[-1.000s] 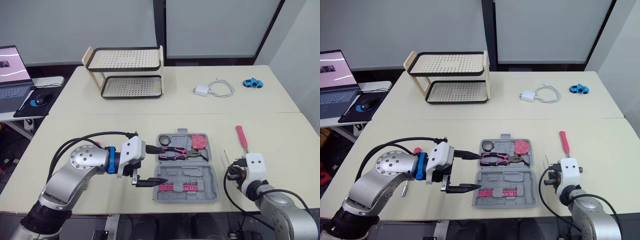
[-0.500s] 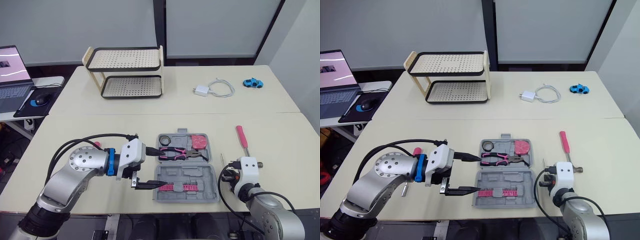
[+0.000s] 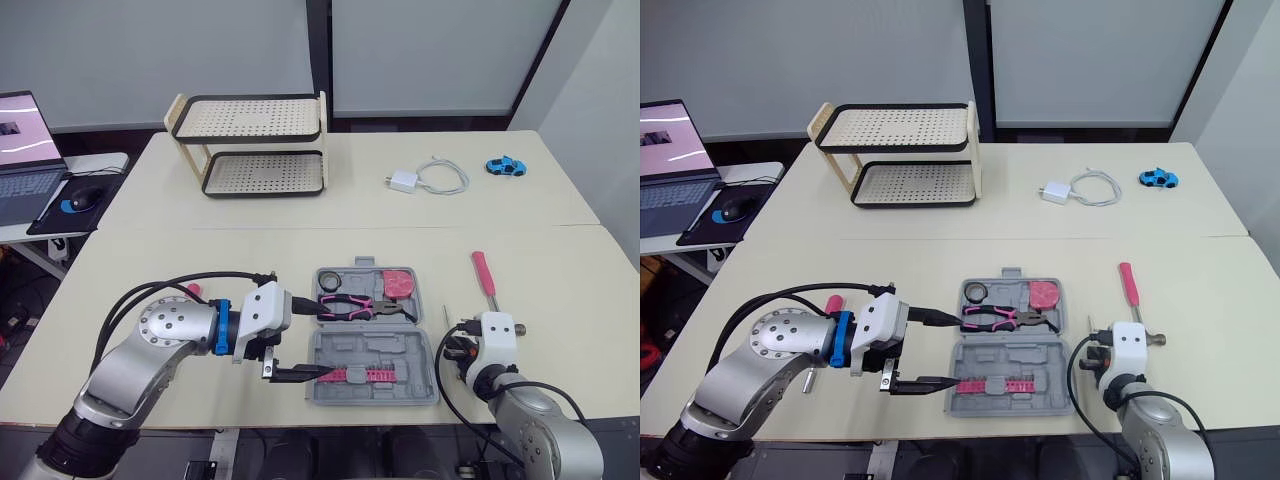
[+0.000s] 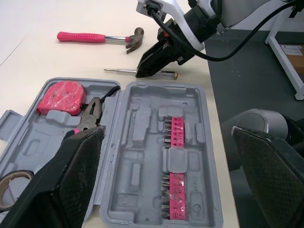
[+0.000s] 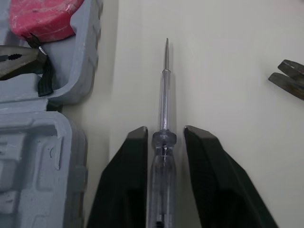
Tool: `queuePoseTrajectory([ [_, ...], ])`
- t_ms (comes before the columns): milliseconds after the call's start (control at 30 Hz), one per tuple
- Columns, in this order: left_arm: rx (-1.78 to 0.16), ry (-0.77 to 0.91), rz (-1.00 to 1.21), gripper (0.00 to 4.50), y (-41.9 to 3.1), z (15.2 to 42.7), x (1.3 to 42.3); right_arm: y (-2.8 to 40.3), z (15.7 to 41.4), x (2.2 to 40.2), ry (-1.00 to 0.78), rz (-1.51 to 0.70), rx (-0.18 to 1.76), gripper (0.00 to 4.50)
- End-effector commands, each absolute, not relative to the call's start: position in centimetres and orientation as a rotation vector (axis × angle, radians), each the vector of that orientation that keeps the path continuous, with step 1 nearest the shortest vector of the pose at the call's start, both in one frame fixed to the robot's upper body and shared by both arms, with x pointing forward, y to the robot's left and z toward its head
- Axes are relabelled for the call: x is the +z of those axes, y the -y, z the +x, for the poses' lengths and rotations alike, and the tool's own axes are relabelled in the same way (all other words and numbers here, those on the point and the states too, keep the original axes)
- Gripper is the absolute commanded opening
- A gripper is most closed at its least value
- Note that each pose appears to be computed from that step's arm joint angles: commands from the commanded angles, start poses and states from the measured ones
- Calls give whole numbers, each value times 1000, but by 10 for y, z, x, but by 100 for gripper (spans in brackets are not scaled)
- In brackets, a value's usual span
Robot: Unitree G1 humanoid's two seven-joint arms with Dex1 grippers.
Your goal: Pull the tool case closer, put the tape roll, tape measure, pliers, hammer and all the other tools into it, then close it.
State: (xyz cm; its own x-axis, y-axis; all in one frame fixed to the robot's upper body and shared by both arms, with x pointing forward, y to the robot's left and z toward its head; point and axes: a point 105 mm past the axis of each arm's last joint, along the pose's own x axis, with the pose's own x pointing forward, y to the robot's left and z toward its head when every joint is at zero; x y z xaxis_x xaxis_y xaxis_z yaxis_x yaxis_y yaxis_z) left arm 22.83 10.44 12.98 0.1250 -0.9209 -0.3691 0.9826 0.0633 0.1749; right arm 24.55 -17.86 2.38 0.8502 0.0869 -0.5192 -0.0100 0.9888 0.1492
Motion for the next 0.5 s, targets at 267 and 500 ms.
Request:
queuePoseTrajectory([
  [267, -1449, -144, 454, 450, -103, 227, 133, 186, 240, 62, -451, 149, 77, 342],
  [500, -1444, -142, 453, 450, -104, 227, 131, 198, 236, 77, -464, 64, 154, 342],
])
